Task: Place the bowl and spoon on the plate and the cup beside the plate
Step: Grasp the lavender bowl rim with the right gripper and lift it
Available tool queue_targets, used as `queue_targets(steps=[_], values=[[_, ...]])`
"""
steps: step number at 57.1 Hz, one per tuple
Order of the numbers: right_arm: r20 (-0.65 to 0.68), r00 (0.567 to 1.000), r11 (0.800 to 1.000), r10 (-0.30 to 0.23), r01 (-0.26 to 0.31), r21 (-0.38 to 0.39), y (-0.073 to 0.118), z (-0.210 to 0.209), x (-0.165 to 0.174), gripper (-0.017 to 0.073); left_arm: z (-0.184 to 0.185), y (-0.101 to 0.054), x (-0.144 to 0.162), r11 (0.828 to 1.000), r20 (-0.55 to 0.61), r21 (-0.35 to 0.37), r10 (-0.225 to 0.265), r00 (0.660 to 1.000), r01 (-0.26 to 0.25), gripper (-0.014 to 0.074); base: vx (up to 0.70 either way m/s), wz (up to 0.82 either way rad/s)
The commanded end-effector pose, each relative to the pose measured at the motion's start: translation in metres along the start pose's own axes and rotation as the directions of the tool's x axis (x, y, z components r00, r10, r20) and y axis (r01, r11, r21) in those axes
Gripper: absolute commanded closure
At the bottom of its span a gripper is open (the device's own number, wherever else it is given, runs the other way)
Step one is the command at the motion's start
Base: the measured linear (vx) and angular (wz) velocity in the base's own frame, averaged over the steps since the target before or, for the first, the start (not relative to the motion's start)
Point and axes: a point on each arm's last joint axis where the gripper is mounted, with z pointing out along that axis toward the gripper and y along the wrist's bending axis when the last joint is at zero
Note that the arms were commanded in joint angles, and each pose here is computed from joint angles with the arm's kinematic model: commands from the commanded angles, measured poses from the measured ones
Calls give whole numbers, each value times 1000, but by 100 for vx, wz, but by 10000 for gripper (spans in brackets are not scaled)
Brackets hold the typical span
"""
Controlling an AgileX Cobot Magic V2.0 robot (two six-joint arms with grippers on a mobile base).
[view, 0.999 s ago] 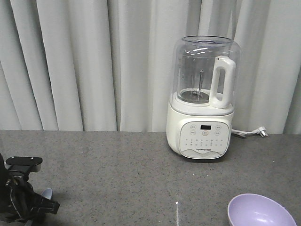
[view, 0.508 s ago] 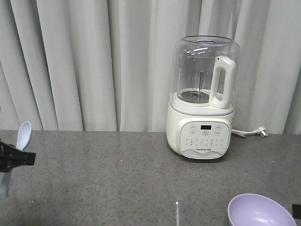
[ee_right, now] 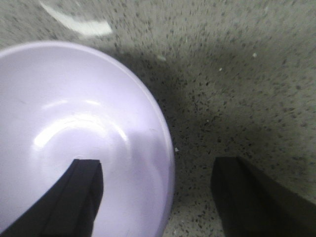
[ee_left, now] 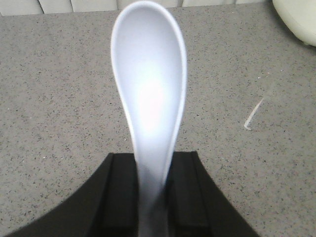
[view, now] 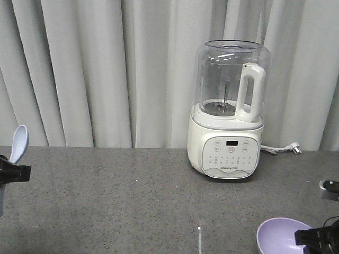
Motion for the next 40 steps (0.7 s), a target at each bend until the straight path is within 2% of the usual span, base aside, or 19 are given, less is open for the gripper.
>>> queue_targets(steps=[1, 6, 13, 14, 24, 30, 35, 40], values=[[80, 996, 1000, -28, 28, -6, 1, -3, -14, 151, -15, -3, -14, 1000, 117, 10, -4, 993, 3, 600, 0, 0], [57, 998, 1000, -31, 31, -4, 1, 5, -14, 288, -15, -3, -14, 1000, 118, 10, -4, 993, 3, 600, 0, 0], [53, 998, 999, -47, 47, 0, 1, 7, -14, 563, -15, -3, -14, 1000, 118, 7, 0, 993, 0, 600, 0, 0], [56, 997, 999, -50, 50, 0, 1, 6, -14, 575, -15, -3, -14, 1000, 119, 7, 0, 993, -1, 600, 0, 0], [157, 982, 994, -107, 108, -2, 3, -25, -19, 571, -15, -2, -14, 1000, 115, 5, 3, 993, -3, 600, 0, 0], [281, 945, 985, -167, 172, 7, 4, -60, -19, 571, -16, -3, -14, 1000, 119, 5, 3, 993, -3, 600, 0, 0], [410, 885, 972, -222, 233, 23, 5, -97, -14, 571, -22, -3, -16, 1000, 148, 3, 14, 989, -14, 600, 0, 0], [532, 795, 950, -290, 305, 63, 6, -137, -2, 571, -37, -4, -19, 999, 216, -2, 48, 975, -48, 600, 0, 0]])
